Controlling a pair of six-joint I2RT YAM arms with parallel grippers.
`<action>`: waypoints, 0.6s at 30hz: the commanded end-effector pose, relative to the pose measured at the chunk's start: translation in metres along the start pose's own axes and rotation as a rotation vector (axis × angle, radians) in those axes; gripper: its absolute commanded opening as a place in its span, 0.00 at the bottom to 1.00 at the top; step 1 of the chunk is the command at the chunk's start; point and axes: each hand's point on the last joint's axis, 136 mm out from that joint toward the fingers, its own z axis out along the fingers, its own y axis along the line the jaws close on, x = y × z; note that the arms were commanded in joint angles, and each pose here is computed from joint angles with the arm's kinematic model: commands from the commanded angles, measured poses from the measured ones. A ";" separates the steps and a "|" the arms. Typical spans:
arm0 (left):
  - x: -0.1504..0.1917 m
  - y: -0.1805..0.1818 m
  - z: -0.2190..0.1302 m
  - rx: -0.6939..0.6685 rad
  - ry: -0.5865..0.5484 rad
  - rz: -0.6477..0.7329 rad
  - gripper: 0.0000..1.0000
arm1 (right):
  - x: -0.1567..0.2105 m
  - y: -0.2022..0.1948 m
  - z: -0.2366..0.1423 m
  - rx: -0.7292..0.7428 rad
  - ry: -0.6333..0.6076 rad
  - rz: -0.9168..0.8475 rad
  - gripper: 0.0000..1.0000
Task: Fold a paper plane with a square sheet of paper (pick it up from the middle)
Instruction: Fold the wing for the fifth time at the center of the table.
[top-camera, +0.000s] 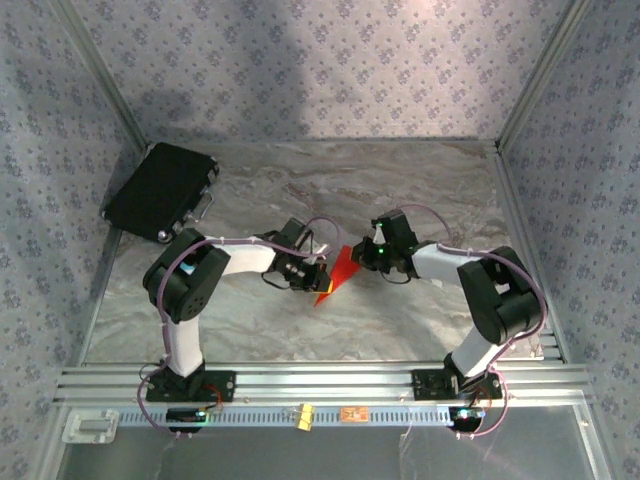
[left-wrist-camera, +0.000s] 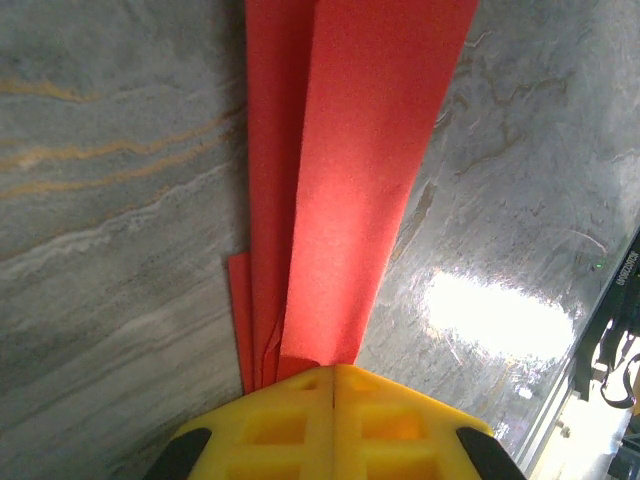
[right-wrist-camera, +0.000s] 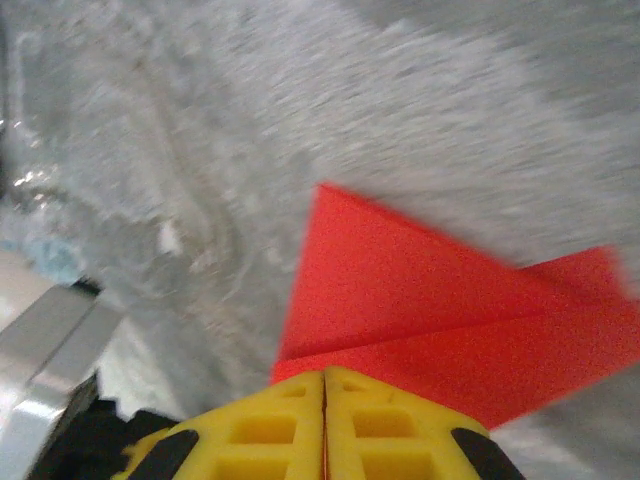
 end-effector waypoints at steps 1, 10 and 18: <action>0.025 0.033 0.008 -0.116 0.057 -0.075 0.01 | 0.021 0.007 0.009 -0.013 0.024 0.005 0.09; 0.025 0.033 0.007 -0.113 0.049 -0.077 0.00 | 0.045 -0.027 0.028 0.071 0.084 0.064 0.08; 0.026 0.031 0.009 -0.100 0.056 -0.078 0.00 | -0.003 -0.052 0.010 0.070 -0.012 0.118 0.09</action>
